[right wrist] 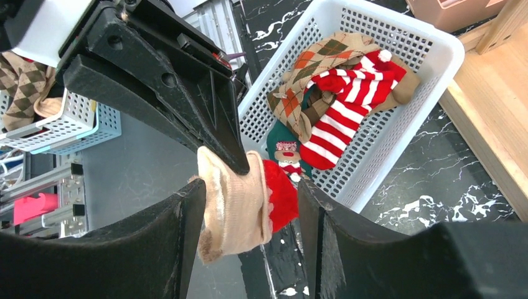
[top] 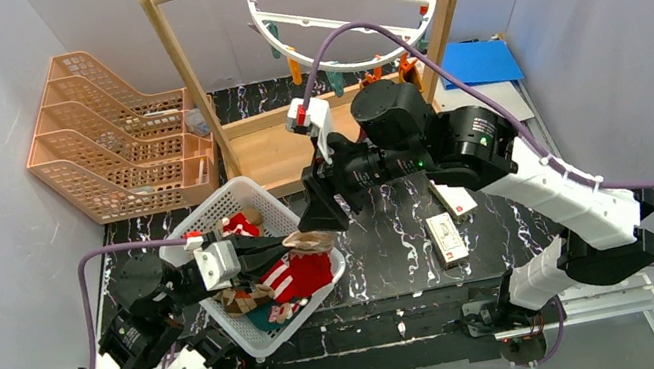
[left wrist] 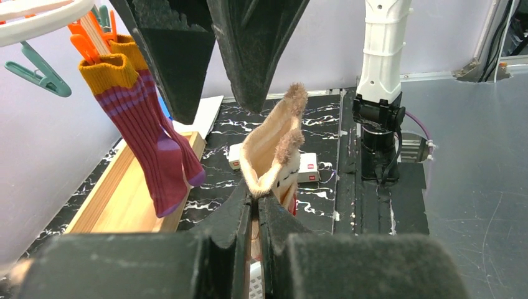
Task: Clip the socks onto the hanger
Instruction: Pick up the sock from the bin.
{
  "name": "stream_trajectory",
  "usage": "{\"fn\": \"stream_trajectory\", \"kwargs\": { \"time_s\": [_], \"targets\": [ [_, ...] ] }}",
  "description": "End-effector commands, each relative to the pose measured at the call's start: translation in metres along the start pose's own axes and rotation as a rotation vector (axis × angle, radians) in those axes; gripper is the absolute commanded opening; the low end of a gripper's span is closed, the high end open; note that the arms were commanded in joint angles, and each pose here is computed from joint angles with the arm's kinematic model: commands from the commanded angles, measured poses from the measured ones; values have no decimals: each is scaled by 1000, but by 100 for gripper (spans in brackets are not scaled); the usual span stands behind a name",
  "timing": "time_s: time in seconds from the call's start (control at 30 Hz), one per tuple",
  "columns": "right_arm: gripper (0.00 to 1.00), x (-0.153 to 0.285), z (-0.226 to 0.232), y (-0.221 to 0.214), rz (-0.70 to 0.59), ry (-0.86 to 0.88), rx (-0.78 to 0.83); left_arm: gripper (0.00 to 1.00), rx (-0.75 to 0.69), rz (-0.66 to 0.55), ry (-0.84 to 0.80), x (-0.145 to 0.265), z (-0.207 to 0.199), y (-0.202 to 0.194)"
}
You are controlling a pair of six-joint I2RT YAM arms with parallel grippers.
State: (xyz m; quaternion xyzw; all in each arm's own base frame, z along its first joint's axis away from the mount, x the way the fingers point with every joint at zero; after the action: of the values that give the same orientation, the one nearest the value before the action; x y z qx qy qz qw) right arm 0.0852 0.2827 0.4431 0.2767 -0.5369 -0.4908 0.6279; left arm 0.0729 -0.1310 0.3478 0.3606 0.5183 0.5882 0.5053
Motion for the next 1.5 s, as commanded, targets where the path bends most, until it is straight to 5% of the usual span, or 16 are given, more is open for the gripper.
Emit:
{"fn": "stream_trajectory", "kwargs": {
  "time_s": [0.0,0.83,1.03,1.1,1.23,1.47],
  "targets": [
    [63,3,6,5,5,14,12,0,-39,-43,15,4,1,17],
    [44,-13,9,-7,103,25,3,0,-24,-52,51,7,2,20],
    [9,-10,5,-3,60,-46,6,0,-20,-50,58,8,2,19],
    [1,-7,4,1,27,-84,-3,8,-13,-46,66,8,2,17],
    [1,-5,0,6,-30,-152,-30,41,-3,-39,100,10,4,13],
    [1,-11,-11,14,-140,-285,-103,49,31,-41,181,8,11,10]
  ]
}}
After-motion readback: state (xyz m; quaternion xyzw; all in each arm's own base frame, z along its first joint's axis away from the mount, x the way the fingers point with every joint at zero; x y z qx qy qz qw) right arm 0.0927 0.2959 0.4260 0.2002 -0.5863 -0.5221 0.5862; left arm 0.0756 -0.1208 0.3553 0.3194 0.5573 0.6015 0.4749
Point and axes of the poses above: each gripper's point midway between its finger pads, its own x axis back along the fingers, its own z axis along the line the jaws close on, y = z × x, the point moved 9 cm from there along x, back along the fingers, and after that the axes turned 2 degrees about x, right-handed, at the moved point
